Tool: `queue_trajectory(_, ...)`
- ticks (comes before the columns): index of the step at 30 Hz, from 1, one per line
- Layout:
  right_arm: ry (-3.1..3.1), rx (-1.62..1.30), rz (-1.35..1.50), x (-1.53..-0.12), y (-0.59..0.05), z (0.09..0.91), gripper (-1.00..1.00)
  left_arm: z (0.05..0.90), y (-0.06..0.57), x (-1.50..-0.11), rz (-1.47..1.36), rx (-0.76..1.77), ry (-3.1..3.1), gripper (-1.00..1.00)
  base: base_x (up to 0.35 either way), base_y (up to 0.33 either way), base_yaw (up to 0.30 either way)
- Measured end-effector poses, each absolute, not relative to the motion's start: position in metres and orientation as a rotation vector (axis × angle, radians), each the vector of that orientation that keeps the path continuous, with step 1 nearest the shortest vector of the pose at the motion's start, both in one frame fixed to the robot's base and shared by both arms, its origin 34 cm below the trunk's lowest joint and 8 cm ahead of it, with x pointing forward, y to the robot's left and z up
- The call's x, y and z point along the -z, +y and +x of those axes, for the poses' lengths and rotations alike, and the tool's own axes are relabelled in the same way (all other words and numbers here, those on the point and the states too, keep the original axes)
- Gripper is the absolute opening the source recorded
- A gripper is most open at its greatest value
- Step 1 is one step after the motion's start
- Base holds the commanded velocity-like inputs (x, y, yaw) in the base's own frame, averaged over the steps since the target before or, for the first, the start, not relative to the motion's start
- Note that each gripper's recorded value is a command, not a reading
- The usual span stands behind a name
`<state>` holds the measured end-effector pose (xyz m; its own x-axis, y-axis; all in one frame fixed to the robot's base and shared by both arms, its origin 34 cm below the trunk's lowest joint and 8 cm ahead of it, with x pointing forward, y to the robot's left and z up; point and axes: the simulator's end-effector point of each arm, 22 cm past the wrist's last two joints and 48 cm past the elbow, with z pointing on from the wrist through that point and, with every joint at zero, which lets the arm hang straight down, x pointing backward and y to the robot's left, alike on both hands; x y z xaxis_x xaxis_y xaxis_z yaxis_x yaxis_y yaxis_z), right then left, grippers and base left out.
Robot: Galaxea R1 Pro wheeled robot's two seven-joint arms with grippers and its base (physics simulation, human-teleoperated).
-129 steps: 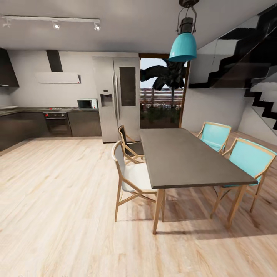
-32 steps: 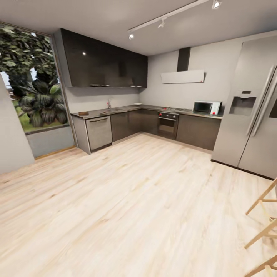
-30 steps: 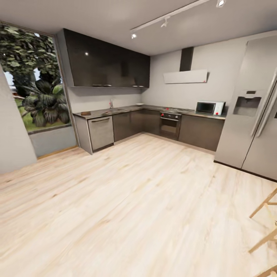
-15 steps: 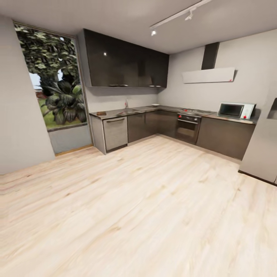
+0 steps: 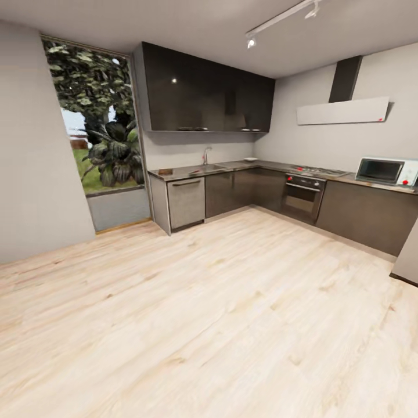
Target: In the kitchen, take the Vidalia onion out of the sink, dice it on the chopping board with the paring knife, put the diced onion into the bowl on the countertop, then place both the paring knife and the chopping board into the sink.
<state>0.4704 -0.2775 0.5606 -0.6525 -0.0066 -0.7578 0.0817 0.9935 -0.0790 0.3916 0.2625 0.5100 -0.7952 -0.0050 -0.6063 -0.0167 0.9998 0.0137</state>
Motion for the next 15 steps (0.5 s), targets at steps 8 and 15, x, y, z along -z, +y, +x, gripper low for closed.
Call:
queue_trajectory(8, 2.278, 0.133, 0.052, -0.5606, -0.2774, 0.4704, 1.00, 0.3917, 0.2625, -0.5101, -0.014, -0.024, 2.490, 1.00, 0.290, -0.195, 0.005)
queue_trajectory(15, 2.278, 0.133, 0.052, -0.5606, -0.2774, 0.4703, 1.00, 0.3917, 0.2624, -0.5101, -0.015, -0.024, 2.489, 1.00, 0.290, -0.175, 0.000)
